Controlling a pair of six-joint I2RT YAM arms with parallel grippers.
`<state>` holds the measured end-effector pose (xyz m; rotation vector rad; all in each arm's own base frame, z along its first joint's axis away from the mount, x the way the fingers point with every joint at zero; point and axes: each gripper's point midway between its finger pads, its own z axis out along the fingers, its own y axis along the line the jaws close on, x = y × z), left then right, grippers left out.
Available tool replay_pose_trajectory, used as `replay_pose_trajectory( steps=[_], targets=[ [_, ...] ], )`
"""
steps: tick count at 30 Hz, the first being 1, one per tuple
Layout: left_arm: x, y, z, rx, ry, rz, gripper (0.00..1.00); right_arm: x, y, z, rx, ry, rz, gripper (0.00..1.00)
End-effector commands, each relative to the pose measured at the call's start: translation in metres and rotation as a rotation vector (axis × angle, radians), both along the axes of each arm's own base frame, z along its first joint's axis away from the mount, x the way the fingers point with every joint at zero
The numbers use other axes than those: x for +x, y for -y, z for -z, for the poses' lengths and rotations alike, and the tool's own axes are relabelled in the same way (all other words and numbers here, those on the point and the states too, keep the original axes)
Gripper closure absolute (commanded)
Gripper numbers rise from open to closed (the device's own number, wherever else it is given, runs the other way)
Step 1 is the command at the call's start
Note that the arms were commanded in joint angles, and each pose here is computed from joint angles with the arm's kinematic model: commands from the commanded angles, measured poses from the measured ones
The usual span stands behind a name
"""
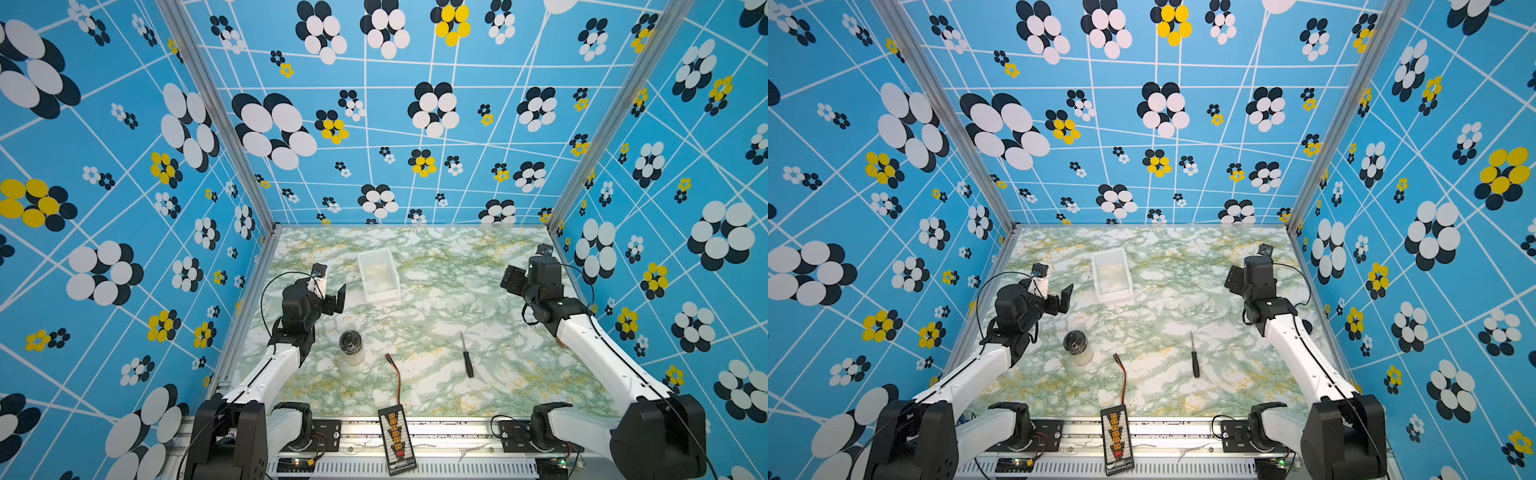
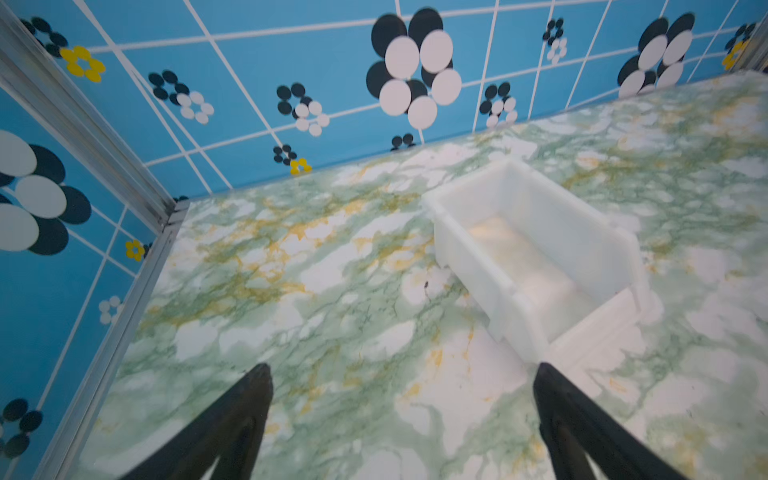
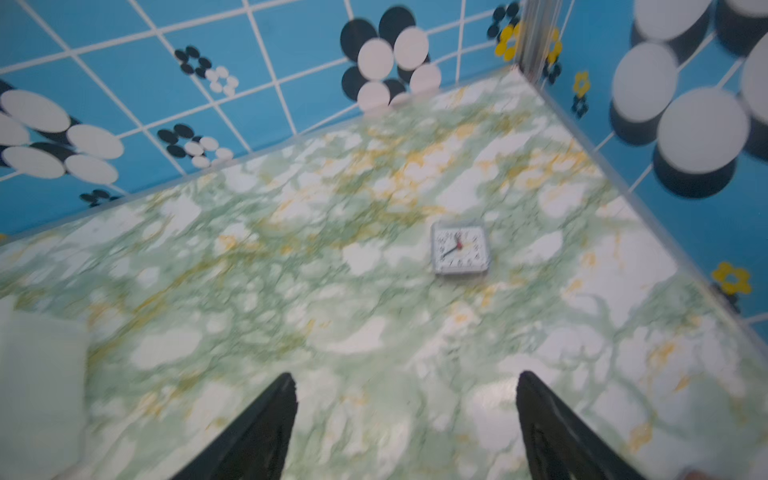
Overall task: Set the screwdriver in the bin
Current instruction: 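Reach the right gripper down over the black-handled screwdriver while the left arm lifts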
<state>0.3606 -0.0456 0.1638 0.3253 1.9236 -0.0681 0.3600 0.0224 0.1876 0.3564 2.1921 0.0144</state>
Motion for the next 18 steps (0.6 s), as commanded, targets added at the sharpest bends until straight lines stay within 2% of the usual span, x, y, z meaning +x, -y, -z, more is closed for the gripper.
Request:
replay_pose_trajectory(
  steps=[1, 3, 7, 11, 15, 18],
  targets=[
    [-0.027, -0.013, 0.029, 0.121, -0.222, -0.025, 0.01, -0.069, -0.022, 0.050, 0.075, -0.357, -0.013, 0.21],
    [-0.033, -0.018, 0.021, 0.153, -0.248, -0.033, 0.01, -0.092, -0.045, 0.062, 0.095, -0.448, -0.082, 0.29],
    [-0.044, -0.019, 0.008, 0.180, -0.305, -0.020, 0.01, -0.130, -0.075, 0.080, 0.066, -0.546, -0.156, 0.29],
    [-0.051, -0.012, -0.017, 0.175, -0.333, 0.027, 0.01, -0.161, -0.101, 0.103, 0.097, -0.610, -0.229, 0.32],
    [-0.063, 0.010, -0.040, 0.161, -0.340, 0.178, 0.00, -0.172, -0.106, 0.117, 0.039, -0.638, -0.257, 0.34],
    [-0.071, 0.019, -0.051, 0.143, -0.365, 0.241, 0.01, -0.173, -0.115, 0.125, 0.038, -0.651, -0.282, 0.34]
  ],
)
